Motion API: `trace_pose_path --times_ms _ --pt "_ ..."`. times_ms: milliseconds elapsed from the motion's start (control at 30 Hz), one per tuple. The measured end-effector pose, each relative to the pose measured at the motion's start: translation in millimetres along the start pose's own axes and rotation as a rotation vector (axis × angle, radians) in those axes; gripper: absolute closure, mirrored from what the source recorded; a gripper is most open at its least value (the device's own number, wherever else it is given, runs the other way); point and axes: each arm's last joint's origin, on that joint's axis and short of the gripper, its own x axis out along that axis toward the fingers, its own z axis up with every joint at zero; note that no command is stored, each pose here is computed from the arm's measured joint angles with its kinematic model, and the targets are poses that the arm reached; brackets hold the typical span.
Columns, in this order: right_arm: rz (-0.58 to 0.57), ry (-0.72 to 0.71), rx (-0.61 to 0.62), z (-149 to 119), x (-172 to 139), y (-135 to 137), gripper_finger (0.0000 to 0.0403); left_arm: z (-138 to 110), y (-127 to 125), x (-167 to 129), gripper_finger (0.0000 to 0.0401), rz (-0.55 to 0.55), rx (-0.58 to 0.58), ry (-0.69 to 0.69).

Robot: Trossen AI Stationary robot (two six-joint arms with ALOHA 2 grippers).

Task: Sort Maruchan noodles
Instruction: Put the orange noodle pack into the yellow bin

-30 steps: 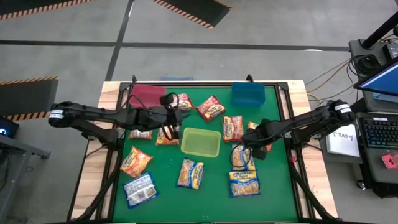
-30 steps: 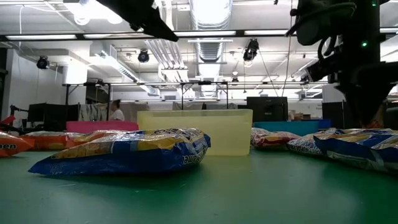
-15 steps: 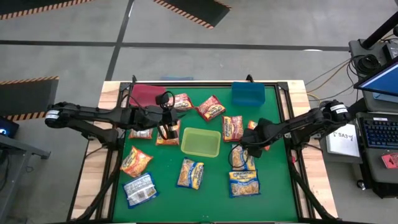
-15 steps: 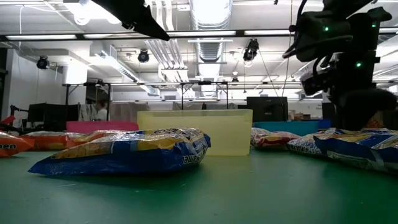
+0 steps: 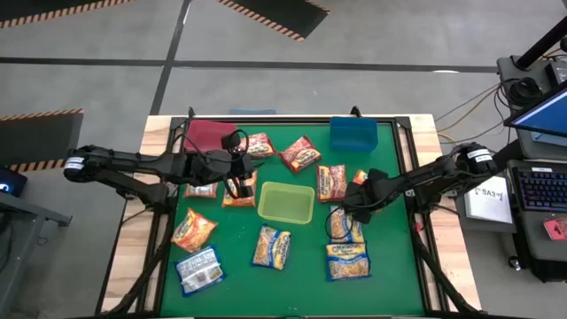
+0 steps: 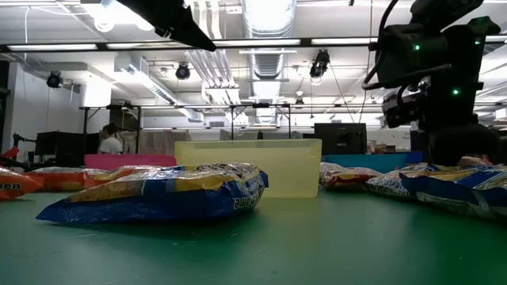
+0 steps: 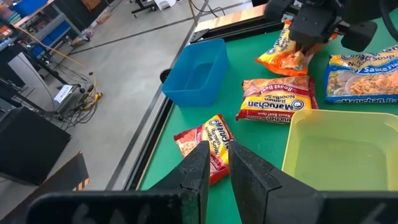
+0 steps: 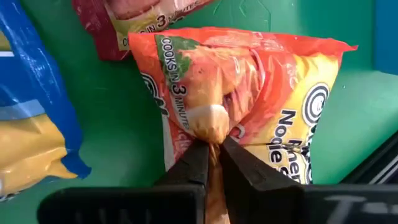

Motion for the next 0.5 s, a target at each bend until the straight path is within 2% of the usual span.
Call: trace_pose_path --times_ms 233,500 --pt "0.067 -0.116 0.080 -4.8 -22.9 -13.3 0.0391 -0.3 -0.8 1.4 0.0359 -0.001 -0.006 0.003" --pt "0.138 -0.432 0.275 -16.0 -62.8 -42.1 0.0391 0.1 -0.8 1.4 0.0359 -0.002 -0.020 -0.001"
